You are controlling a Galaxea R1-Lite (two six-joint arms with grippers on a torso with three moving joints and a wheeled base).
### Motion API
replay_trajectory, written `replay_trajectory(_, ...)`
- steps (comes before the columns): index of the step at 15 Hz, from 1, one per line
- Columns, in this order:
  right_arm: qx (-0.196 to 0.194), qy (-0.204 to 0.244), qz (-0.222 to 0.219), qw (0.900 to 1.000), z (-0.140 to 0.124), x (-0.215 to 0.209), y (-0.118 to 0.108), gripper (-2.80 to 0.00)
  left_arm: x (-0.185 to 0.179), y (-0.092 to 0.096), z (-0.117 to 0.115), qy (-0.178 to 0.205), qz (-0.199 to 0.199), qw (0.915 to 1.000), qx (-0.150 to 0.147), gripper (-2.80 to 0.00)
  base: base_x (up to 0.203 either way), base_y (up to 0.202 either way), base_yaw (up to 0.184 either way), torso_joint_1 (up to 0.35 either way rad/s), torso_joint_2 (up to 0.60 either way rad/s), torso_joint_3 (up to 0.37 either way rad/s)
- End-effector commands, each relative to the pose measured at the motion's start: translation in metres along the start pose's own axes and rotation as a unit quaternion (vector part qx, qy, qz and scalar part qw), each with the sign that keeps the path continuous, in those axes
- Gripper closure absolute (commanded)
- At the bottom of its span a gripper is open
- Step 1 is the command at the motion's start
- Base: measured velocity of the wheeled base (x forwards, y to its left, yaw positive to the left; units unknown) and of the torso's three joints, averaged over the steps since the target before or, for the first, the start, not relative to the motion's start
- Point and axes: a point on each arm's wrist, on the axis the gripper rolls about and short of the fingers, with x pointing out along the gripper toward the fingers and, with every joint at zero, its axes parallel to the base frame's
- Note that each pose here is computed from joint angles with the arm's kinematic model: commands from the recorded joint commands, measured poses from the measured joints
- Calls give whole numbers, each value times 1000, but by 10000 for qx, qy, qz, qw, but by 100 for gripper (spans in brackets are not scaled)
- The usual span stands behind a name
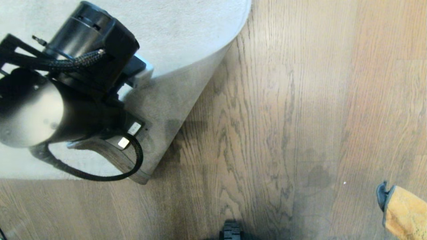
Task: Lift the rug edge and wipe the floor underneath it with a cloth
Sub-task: Lay down the carpet
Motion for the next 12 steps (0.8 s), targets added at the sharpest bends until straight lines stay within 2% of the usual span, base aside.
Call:
replay_trajectory(1,-3,15,6,10000,0,0,0,0,-8,-3,1,-131,-88,9998,-133,0,0,0,0,0,0,0)
replay_trajectory(6,-3,15,6,10000,0,0,0,0,-21,2,-3,-298,-183,9991,-248,0,0,0,0,0,0,0)
replay_trajectory(12,-3,15,6,10000,0,0,0,0,-27,-3,-3,-411,-309,9985,-184,0,0,0,0,0,0,0)
